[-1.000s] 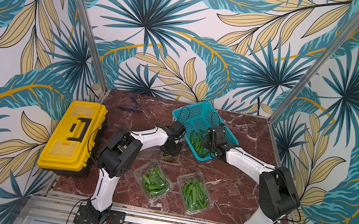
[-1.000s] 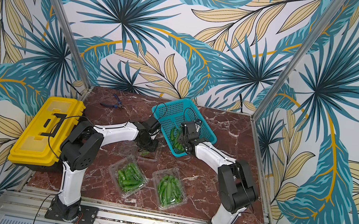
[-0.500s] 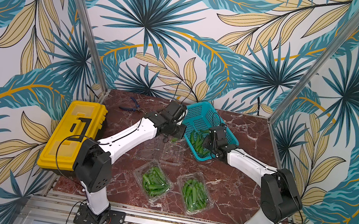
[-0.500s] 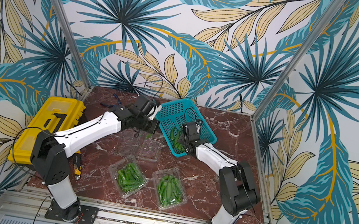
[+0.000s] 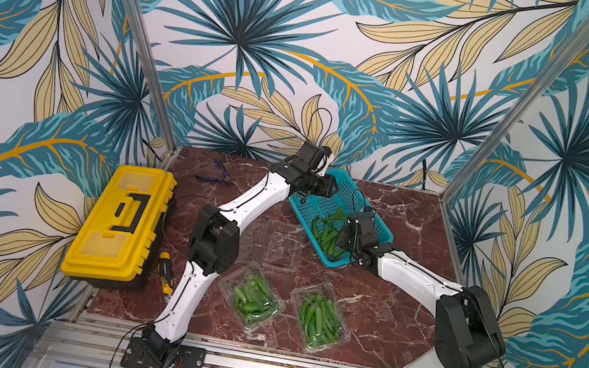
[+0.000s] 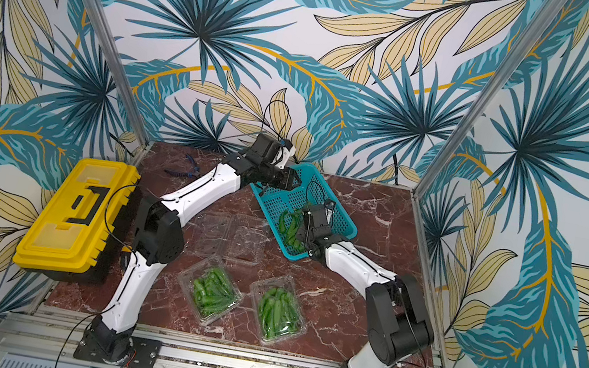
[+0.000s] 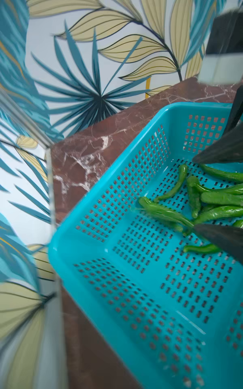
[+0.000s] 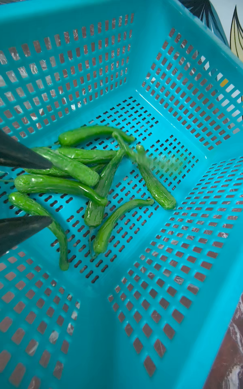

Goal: Take small green peppers out of containers
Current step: Place the green pepper in the basket.

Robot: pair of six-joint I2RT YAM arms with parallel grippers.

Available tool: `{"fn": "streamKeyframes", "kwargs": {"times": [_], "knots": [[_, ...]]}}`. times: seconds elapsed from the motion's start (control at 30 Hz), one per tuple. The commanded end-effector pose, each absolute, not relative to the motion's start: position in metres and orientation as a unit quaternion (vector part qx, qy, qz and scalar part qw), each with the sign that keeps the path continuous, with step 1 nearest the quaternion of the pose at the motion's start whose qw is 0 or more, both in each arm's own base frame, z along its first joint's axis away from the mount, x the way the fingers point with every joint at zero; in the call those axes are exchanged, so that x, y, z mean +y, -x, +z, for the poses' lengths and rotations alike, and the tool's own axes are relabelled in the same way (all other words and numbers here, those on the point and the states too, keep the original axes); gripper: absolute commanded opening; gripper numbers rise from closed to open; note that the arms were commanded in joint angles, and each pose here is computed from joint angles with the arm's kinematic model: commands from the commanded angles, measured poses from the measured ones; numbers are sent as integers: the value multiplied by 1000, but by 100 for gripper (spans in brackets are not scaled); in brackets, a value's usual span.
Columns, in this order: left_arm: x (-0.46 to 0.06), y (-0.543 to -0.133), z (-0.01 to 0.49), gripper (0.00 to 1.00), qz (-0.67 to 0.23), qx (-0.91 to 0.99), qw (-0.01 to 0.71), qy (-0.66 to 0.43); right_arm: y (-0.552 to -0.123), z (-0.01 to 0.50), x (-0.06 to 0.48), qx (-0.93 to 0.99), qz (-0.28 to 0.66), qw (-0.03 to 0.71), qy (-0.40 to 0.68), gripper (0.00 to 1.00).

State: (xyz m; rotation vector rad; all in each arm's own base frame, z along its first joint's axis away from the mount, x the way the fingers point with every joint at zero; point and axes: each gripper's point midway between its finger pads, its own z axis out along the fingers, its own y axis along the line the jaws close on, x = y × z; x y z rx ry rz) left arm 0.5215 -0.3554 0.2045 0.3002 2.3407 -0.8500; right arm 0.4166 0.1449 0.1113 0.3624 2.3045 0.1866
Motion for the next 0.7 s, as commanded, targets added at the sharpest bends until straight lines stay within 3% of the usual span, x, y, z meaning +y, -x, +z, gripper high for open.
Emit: {"fn": "streamKeyframes", "kwargs": {"times": [0.0,0.17,0.27,0.47,0.67], "knots": [[-342,-515,299,60,-357,844,380,-127,-411,107,143,910,72,387,-130,38],[-312,-492,323,66,-322,832,434,-129,-417,107,156,910,99,383,-123,39],[-280,-480,297,67,-279,851,436,-90,-420,108,164,910,116,381,-115,38],[-222,-447,213,68,-236,904,356,-14,-421,116,175,907,136,387,-96,39],[-204,-418,154,68,-202,938,281,6,-420,123,170,906,119,394,-99,39]]}}
